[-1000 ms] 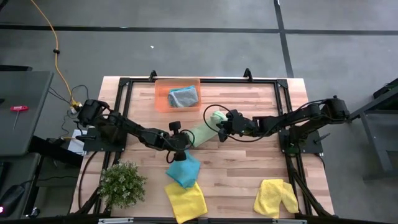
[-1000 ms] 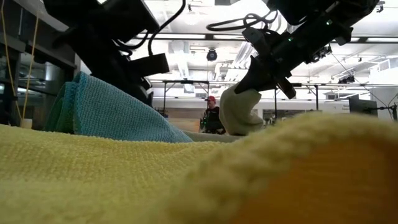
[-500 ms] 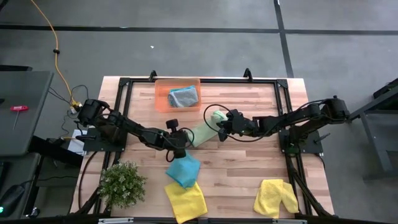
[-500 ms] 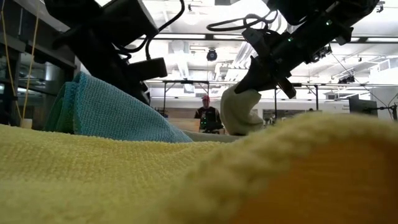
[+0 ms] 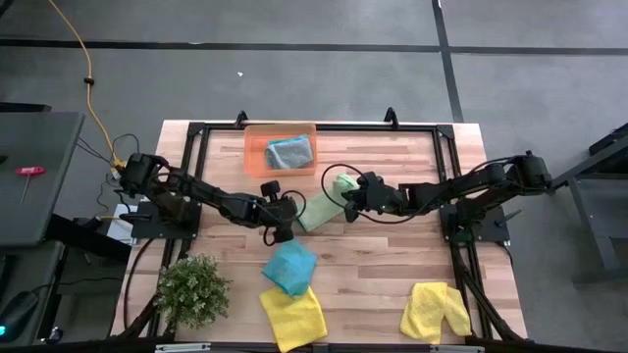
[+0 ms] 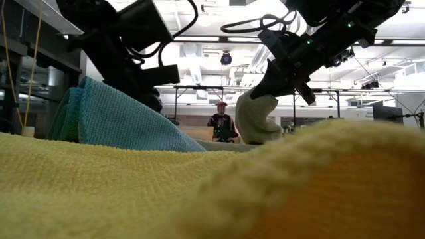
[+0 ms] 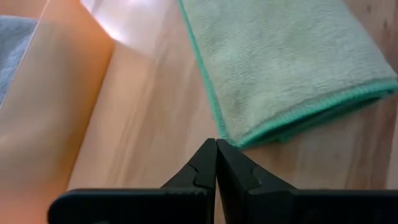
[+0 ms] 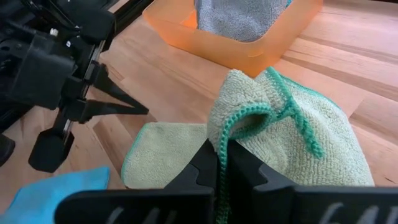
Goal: Fold microfiber towels
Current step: Fold the green microfiber cloth
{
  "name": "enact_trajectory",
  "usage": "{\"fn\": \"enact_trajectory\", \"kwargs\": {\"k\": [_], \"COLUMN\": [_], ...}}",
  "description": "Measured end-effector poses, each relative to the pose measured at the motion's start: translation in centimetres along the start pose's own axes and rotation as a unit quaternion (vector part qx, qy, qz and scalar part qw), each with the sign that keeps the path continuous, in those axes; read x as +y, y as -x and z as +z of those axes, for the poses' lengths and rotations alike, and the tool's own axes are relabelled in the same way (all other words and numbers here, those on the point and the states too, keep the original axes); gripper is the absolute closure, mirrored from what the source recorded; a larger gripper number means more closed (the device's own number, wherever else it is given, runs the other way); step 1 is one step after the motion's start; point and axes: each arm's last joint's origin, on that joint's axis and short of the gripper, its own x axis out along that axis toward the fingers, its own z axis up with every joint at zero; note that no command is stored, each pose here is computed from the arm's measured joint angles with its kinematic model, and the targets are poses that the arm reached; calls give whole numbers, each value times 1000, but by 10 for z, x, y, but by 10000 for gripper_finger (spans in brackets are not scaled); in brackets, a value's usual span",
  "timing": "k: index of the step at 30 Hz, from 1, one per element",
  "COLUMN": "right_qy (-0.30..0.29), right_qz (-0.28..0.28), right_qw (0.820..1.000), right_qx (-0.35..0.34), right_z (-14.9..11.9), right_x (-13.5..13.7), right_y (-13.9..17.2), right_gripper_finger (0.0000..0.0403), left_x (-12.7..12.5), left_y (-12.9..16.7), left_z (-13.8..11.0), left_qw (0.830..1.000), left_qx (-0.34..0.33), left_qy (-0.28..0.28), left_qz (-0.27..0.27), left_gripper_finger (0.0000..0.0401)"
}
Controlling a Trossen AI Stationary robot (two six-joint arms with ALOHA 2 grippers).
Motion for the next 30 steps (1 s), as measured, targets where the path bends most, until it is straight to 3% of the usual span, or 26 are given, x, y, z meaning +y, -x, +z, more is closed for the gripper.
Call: {"fn": "enact_trajectory", "kwargs": {"k": [16,30], "right_qy": [-11,-25], "right_qz": [-35,-88], "right_qw": [999,990], "right_qx": [-39,-107], "right_z": [3,8], "right_x": [-1,-3], "right_y": [0,1], "right_gripper_finger": [402,402], "left_x": [10,49], "left_y": [-5,-22], "left_z": [1,16], "left_qw": [998,993], "left_qx": [-4,-38], "left_qy": [42,51], "left_qz": [57,101], "left_gripper_finger": [401,401]}}
